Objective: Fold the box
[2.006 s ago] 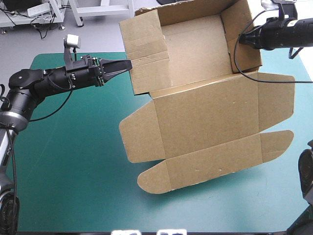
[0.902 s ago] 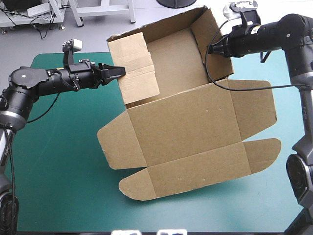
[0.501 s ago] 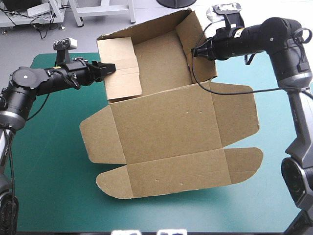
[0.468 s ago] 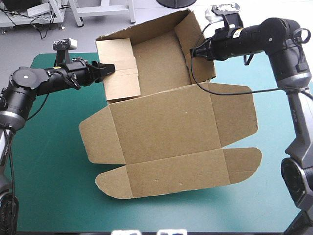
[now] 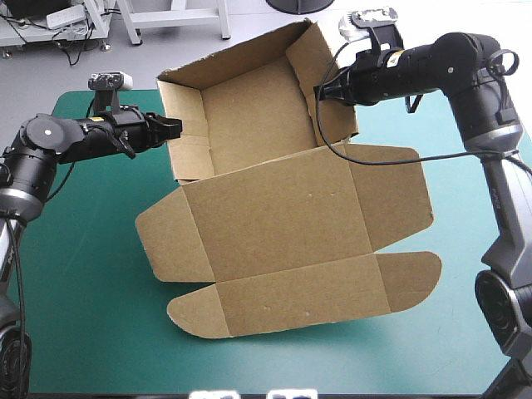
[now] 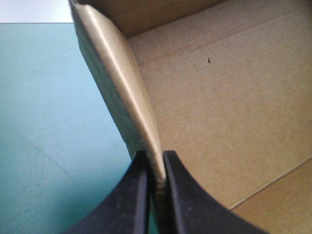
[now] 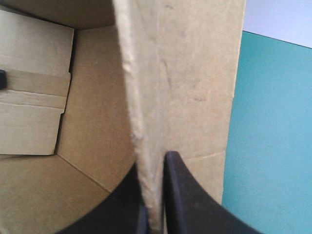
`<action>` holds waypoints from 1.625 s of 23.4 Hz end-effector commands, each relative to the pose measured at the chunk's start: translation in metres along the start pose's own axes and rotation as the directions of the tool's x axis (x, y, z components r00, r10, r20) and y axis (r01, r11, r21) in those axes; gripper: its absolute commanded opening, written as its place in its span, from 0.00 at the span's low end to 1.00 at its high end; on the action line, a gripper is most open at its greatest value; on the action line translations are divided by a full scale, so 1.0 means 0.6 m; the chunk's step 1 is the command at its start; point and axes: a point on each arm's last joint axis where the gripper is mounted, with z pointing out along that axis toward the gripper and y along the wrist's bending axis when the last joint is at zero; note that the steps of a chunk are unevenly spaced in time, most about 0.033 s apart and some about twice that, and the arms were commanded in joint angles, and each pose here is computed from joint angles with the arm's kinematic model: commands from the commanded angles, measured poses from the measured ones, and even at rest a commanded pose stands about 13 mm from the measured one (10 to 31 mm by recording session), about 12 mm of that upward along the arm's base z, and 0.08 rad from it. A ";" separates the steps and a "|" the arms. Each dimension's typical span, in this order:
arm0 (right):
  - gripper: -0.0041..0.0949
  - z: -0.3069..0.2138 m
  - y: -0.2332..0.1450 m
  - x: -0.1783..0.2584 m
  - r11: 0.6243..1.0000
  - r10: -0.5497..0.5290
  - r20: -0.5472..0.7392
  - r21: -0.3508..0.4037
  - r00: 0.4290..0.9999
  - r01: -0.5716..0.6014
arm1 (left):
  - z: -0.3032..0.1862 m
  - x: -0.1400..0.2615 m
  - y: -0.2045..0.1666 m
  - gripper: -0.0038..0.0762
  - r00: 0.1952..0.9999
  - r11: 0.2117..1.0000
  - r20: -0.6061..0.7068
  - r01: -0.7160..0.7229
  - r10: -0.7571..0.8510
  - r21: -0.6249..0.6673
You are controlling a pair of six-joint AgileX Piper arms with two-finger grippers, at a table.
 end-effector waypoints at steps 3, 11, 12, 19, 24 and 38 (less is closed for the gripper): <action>0.04 -0.043 0.049 0.000 0.995 0.019 0.016 -0.095 1.000 -0.018 | -0.035 -0.025 -0.045 0.04 0.999 0.996 0.027 -0.020 0.017 0.088; 0.04 0.060 -0.012 0.064 0.993 0.120 -0.215 0.022 0.969 -0.118 | -0.038 -0.048 -0.089 0.04 0.968 0.982 -0.186 -0.180 0.167 -0.053; 0.04 0.073 -0.018 0.075 0.991 0.133 -0.248 0.030 0.960 -0.130 | -0.024 -0.041 -0.089 0.04 0.957 0.981 -0.234 -0.188 0.171 -0.053; 0.04 0.142 -0.056 0.148 0.987 0.147 -0.435 0.129 0.888 -0.100 | 0.080 0.008 -0.086 0.04 0.869 0.969 -0.457 -0.243 0.193 -0.053; 0.04 0.194 -0.074 0.185 0.986 0.126 -0.526 0.160 0.841 -0.048 | 0.137 0.026 -0.074 0.04 0.857 0.971 -0.481 -0.234 0.184 -0.045; 0.04 0.252 -0.106 0.188 0.980 0.077 -0.443 0.197 0.893 0.013 | 0.253 0.093 -0.014 0.04 0.781 0.983 -0.615 -0.176 0.104 -0.057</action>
